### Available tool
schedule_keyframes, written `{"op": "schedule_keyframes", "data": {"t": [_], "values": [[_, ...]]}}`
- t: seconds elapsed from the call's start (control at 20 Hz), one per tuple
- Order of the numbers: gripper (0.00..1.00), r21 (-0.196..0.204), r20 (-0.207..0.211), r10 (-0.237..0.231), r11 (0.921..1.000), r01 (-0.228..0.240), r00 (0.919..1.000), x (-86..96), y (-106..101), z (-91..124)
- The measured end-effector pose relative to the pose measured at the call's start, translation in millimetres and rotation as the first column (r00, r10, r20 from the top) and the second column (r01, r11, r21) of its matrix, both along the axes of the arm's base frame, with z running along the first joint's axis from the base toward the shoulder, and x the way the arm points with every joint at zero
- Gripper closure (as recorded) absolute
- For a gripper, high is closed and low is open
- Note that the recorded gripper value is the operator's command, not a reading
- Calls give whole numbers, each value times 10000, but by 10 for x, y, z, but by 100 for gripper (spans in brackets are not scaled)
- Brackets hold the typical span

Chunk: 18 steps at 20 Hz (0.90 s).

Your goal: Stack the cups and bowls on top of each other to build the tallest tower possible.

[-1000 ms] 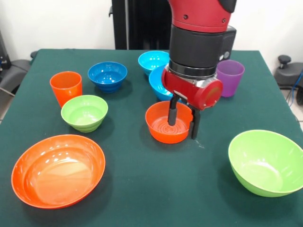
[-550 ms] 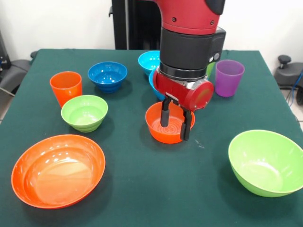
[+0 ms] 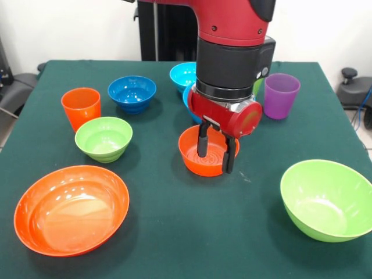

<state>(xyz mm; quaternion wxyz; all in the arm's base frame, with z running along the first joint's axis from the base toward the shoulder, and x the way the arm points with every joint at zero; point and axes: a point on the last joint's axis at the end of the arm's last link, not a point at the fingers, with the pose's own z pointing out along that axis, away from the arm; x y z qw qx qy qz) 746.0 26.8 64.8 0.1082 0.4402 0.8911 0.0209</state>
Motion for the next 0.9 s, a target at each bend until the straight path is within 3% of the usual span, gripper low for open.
{"op": "schedule_keyframes", "data": {"t": [0.45, 0.9], "values": [[0, 272, -211, -126, 9995, 132, 9997, -19, -74, 17], [0, 332, -712, -66, 9994, 90, 9974, -102, -259, 195]]}}
